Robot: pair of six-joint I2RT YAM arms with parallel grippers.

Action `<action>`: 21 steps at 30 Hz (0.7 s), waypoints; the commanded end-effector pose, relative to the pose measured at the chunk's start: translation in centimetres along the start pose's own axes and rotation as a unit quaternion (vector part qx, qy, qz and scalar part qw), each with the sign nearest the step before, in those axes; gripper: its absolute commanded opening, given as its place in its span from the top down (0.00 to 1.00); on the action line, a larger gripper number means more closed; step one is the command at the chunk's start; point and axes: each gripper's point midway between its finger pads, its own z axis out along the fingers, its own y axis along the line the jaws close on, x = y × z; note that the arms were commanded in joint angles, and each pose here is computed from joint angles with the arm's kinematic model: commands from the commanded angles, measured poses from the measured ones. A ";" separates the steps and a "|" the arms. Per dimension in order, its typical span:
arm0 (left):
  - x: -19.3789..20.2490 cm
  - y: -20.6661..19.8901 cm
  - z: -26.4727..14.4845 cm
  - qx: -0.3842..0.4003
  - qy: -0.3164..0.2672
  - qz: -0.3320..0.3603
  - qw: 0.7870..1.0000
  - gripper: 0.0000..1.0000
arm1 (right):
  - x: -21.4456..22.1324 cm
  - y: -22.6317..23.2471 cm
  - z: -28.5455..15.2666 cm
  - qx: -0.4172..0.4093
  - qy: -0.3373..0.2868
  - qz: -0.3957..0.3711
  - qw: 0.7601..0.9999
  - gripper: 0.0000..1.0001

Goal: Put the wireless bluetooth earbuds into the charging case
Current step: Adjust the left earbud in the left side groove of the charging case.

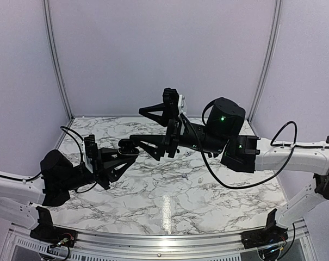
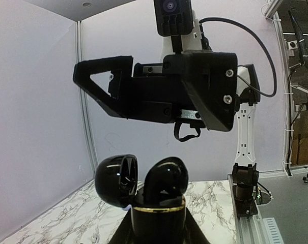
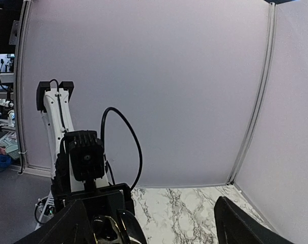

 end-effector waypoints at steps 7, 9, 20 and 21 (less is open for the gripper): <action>-2.3 -0.6 0.9 0.029 -0.025 0.003 0.999 1.00 | 1.7 2.2 0.4 -0.066 0.039 0.042 0.996 0.06; -2.2 -0.7 1.0 0.033 -0.025 0.001 0.999 1.00 | 2.0 1.9 0.7 -0.059 0.044 0.043 0.996 0.05; -1.9 -0.7 1.4 0.036 -0.021 -0.008 0.999 1.00 | 1.9 1.3 1.5 -0.046 0.038 0.062 0.996 0.02; -2.0 -0.7 1.4 0.036 -0.021 -0.007 0.999 1.00 | 1.9 1.3 1.5 -0.046 0.037 0.062 0.996 0.02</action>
